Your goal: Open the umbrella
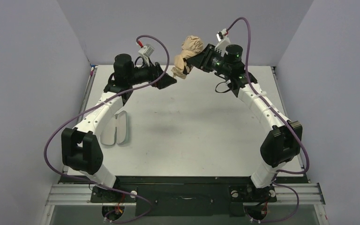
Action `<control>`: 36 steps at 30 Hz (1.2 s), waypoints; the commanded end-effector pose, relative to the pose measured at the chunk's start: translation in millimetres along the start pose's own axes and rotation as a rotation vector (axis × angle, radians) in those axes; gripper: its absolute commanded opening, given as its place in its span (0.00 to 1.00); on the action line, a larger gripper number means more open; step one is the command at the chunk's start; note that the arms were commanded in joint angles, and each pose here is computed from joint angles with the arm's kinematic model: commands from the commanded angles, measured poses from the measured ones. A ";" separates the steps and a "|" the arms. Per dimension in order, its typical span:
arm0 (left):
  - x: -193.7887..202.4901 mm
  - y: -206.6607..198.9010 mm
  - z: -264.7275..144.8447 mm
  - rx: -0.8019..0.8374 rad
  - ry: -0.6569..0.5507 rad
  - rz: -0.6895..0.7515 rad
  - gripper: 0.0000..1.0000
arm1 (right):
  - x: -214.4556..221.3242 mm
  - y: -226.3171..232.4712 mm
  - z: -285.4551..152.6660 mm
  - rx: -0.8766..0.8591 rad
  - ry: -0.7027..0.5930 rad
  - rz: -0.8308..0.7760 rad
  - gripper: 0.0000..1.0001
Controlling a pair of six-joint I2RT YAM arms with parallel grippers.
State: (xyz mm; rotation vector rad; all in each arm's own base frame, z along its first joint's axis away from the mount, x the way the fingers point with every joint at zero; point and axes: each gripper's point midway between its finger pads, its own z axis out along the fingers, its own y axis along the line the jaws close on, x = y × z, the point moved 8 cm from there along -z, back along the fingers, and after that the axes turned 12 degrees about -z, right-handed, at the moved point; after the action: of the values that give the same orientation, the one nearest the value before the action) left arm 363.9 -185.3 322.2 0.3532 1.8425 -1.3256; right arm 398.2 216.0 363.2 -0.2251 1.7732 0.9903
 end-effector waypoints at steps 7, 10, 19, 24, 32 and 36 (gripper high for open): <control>-22.9 -12.3 15.3 0.027 -0.058 0.110 0.50 | -55.3 46.5 -12.6 -0.145 -0.227 -0.138 0.00; -21.1 -9.6 15.0 0.016 -0.054 0.123 0.27 | -62.4 46.0 -13.3 -0.166 -0.238 -0.137 0.00; -8.6 -3.7 8.5 -0.026 -0.023 0.163 0.00 | -84.8 41.2 -20.5 -0.201 -0.309 -0.140 0.00; 1.8 -0.2 2.4 -0.051 0.021 0.187 0.00 | -104.3 35.5 -24.3 -0.178 -0.368 -0.151 0.00; 17.2 4.3 -7.4 -0.081 0.080 0.204 0.00 | -118.4 25.6 -29.1 -0.143 -0.406 -0.173 0.00; 26.4 8.1 -15.4 -0.100 0.114 0.217 0.00 | -122.3 19.7 -33.4 -0.114 -0.417 -0.179 0.00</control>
State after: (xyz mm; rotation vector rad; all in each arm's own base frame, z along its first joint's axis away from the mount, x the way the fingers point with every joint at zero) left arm 363.6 -187.1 320.3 0.5472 1.7705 -1.1076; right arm 418.0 205.3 395.2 -0.2726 1.6342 1.0538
